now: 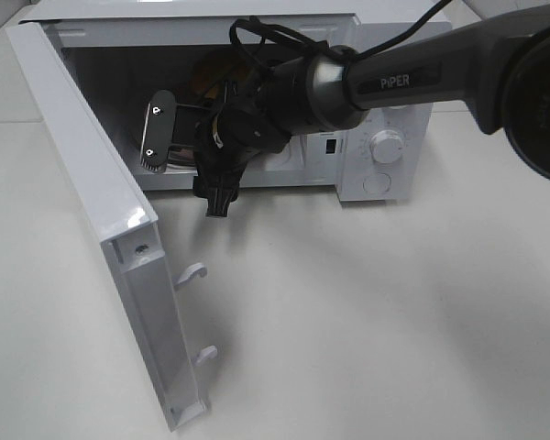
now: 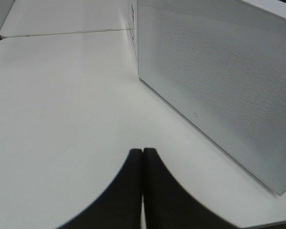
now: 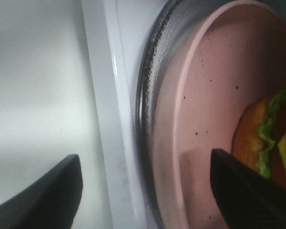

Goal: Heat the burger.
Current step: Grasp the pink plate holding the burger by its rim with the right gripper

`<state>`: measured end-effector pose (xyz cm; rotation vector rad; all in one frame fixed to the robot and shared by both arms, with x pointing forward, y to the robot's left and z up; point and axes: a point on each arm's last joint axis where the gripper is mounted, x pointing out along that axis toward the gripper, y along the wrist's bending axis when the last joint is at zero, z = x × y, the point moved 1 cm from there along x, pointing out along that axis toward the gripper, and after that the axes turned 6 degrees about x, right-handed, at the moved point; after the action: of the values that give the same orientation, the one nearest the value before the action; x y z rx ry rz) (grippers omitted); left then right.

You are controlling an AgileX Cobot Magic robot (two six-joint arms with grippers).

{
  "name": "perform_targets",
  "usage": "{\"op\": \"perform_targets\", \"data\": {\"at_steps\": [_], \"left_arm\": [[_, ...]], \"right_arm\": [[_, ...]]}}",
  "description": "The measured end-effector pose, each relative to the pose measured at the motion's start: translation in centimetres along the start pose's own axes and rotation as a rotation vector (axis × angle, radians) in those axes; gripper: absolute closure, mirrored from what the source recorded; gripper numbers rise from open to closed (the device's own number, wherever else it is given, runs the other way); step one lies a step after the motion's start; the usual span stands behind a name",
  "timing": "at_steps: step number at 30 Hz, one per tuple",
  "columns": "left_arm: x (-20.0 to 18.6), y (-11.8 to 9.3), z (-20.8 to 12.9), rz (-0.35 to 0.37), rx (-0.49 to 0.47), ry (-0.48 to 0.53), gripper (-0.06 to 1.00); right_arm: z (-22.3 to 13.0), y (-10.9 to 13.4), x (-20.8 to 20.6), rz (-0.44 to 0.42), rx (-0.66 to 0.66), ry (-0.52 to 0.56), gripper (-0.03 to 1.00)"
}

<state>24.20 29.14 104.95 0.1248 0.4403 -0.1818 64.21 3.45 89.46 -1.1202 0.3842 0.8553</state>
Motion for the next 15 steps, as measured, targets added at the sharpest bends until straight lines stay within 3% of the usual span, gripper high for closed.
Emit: {"op": "perform_targets", "data": {"at_steps": [7, 15], "left_arm": [[0.0, 0.0, 0.0, 0.0, 0.0, 0.0, 0.94], [0.0, 0.0, 0.0, 0.0, 0.0, 0.0, 0.94]], "right_arm": [[-0.5, -0.7, 0.1, -0.02, 0.013, -0.022, 0.24], [-2.4, -0.7, 1.3, -0.009, 0.048, 0.015, 0.33]]}}
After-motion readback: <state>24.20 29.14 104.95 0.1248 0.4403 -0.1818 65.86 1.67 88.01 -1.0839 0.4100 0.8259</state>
